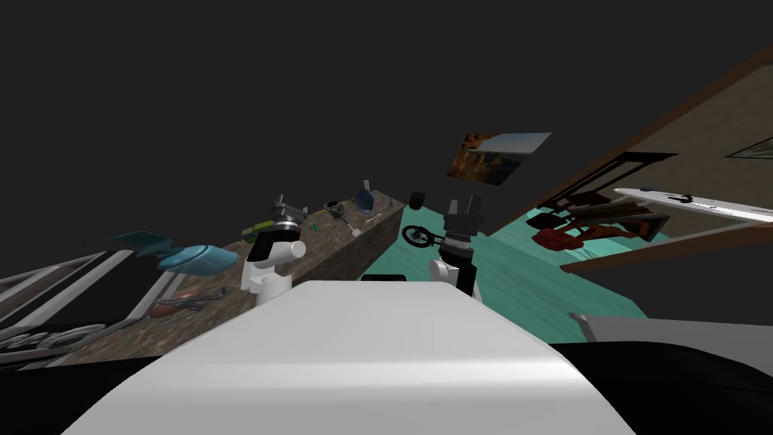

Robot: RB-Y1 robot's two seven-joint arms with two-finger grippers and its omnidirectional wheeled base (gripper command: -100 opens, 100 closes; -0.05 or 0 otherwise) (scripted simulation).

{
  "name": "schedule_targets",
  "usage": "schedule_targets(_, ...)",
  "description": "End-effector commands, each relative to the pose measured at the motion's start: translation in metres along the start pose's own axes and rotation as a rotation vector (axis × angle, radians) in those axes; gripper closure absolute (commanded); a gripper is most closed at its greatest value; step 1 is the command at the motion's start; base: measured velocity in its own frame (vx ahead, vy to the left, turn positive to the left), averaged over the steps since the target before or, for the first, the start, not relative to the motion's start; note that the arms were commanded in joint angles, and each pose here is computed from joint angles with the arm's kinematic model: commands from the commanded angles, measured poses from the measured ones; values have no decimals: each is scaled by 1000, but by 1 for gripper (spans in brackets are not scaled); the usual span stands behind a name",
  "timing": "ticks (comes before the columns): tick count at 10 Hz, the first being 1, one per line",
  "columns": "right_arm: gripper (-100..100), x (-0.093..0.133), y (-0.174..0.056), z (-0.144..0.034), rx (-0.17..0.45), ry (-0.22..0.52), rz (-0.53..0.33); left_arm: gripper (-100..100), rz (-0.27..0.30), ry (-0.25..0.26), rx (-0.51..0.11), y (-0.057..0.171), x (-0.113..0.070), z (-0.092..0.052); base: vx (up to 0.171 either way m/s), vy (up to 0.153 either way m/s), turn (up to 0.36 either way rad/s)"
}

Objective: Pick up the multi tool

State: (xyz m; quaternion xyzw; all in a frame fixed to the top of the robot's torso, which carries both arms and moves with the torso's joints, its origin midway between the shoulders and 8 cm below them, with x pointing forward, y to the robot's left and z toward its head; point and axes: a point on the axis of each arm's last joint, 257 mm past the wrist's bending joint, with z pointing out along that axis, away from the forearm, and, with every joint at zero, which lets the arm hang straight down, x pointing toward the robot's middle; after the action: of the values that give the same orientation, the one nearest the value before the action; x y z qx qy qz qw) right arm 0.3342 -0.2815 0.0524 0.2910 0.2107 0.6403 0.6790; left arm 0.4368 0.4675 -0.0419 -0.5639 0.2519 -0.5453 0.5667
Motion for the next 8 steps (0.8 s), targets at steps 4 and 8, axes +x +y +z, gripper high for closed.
schedule_targets(4, 0, 0, 0, 0, 0, 0, 0, -100, -91, -62, -132, 37, -21, 7, 32, -32, 34)
schedule_targets(8, 0, 0, 0, 0, 0, 0, 0, -100, -158, -100, -240, 68, -31, 8, 35, -24, 18)
